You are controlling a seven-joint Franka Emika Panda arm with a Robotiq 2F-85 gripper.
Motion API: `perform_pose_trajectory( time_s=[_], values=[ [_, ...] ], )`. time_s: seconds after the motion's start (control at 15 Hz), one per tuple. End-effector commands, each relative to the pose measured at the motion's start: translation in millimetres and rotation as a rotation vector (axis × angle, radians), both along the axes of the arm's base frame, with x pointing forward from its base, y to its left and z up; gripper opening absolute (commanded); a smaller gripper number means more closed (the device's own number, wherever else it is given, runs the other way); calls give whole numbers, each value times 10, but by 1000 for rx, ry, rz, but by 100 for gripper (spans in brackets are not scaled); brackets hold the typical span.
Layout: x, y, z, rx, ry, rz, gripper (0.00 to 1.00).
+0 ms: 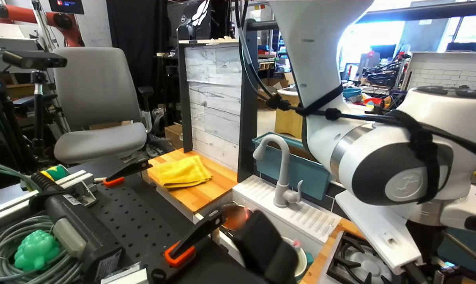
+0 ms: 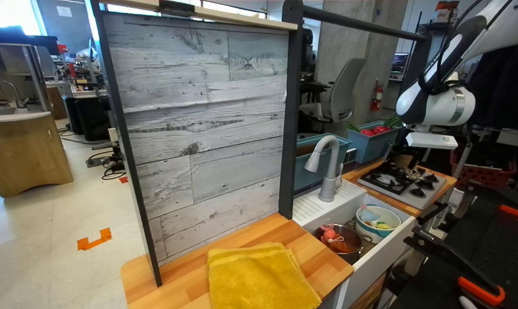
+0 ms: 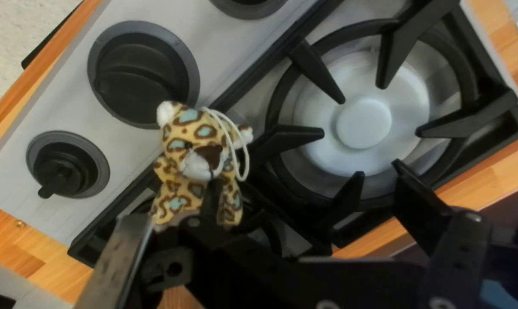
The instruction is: Pick up the object plush toys from the counter and stove and put them in the pots, then wipe the counter
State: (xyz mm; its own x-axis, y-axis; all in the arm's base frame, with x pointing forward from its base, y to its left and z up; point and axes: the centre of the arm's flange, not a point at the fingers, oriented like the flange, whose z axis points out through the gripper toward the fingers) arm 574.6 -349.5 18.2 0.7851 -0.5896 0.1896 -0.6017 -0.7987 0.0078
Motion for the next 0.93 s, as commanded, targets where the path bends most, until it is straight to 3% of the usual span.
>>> perform_pose_trajectory(
  time_s=[0.0, 0.07, 0.13, 0.27, 0.47, 0.67, 0.87],
  values=[
    [253, -81, -380, -30, 33, -39, 100],
    [263, -94, -434, -36, 38, -47, 100],
    [275, -102, -469, -39, 44, -53, 79],
    [279, -117, -466, -40, 56, -56, 66],
    [282, -99, -276, -2, 70, -44, 55],
    [242, -17, -111, 7, 60, -1, 35],
    [225, 38, -30, 1, 42, 27, 7]
  ],
)
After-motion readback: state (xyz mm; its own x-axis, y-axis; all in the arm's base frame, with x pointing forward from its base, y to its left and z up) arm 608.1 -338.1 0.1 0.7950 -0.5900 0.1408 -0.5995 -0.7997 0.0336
